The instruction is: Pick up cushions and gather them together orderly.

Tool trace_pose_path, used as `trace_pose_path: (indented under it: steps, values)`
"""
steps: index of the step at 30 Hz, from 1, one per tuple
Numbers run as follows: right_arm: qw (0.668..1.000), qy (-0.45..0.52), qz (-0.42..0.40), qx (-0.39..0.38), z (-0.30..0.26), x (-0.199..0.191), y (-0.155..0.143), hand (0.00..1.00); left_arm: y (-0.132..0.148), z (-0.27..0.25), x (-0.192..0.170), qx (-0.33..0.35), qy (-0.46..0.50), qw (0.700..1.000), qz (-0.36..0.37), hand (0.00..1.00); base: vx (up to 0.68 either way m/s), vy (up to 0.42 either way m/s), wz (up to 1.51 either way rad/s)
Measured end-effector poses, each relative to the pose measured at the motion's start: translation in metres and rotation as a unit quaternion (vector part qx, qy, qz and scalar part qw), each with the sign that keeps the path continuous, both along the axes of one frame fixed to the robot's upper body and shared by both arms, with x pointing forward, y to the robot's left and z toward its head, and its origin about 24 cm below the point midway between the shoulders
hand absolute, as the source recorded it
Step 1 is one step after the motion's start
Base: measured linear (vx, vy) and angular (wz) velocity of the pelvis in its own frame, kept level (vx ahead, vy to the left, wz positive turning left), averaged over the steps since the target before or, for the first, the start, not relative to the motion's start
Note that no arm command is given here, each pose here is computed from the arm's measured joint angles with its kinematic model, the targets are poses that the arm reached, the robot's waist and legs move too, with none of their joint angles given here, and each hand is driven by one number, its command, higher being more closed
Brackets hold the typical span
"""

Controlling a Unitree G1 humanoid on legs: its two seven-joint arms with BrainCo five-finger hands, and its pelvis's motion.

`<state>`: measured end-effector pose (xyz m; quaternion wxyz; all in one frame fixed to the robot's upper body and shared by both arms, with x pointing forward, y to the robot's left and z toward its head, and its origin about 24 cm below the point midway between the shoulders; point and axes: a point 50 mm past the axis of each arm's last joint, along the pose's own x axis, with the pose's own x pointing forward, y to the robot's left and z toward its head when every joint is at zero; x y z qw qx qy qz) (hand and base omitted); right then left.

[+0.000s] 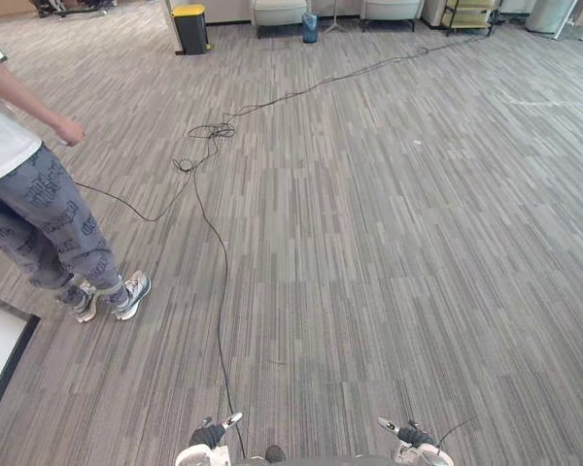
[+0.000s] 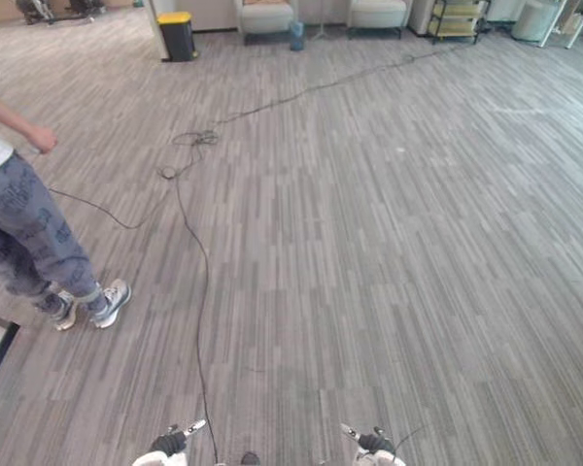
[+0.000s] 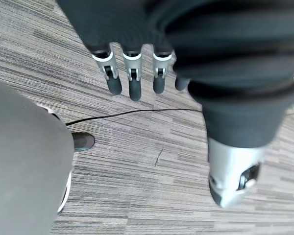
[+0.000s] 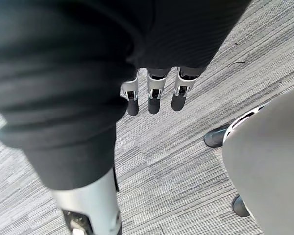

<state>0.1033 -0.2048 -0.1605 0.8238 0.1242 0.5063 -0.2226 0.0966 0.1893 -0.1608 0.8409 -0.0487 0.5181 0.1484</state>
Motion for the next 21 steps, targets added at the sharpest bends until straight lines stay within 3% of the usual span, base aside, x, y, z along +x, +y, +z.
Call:
trace_pose_path:
  steps: [11,21]
  values:
    - [1.0,-0.018,-0.021,-0.01,0.004,0.002,-0.009,0.0,0.008,0.01,0.028,0.003,-0.048,0.999,0.018,0.0,0.07,-0.016,0.01]
    - [0.999,-0.018,-0.028,-0.006,0.004,0.006,-0.005,0.0,0.011,0.013,0.035,0.004,-0.057,0.998,0.026,0.0,0.28,0.219,-0.11]
